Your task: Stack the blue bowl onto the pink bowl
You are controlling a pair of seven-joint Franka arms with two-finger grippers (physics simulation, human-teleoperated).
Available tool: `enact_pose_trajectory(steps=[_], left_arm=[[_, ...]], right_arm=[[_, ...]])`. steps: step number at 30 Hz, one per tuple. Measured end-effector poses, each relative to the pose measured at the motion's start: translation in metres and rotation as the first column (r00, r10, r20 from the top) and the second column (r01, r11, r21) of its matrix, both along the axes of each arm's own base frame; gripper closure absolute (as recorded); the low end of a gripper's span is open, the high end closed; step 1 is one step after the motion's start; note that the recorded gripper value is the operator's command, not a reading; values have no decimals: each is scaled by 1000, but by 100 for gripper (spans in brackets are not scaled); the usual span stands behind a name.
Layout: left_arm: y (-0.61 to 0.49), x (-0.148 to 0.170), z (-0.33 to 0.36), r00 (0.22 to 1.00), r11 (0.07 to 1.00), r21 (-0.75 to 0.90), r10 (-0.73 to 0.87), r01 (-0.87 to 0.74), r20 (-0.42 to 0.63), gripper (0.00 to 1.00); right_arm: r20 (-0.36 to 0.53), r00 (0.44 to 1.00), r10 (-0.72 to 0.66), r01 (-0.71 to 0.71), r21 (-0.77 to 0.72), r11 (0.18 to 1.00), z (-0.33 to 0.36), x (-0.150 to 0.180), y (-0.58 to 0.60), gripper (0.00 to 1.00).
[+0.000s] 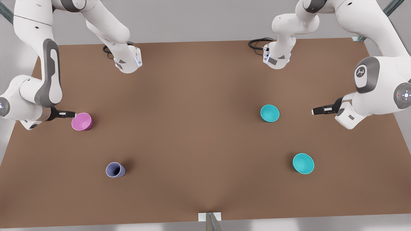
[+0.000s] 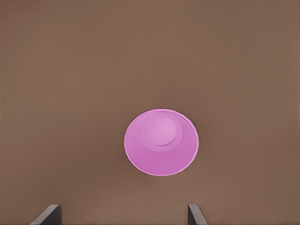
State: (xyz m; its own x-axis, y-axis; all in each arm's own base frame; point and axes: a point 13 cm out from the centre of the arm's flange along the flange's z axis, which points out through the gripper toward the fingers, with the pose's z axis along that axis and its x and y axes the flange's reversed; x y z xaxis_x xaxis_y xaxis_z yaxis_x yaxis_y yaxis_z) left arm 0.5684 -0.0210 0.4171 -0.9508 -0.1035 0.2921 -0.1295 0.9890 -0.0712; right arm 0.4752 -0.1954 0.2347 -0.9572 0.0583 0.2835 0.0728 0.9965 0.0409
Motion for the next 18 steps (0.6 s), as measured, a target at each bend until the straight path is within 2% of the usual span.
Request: enact_pose_trajectory(steps=[12, 15, 18], left_arm=[[-5, -5, 4, 1000, 1000, 2, -5, 5, -6, 0], [-5, -7, 5, 1000, 1000, 2, -5, 5, -9, 0], [-5, -8, 6, 1000, 1000, 2, -4, 4, -12, 0]], right_arm=[[92, 995, -38, 41, -30, 999, -59, 7, -51, 0], [89, 996, -28, 30, -25, 999, -91, -13, -43, 0], [118, 993, -18, 22, -30, 999, -109, -16, -39, 0]])
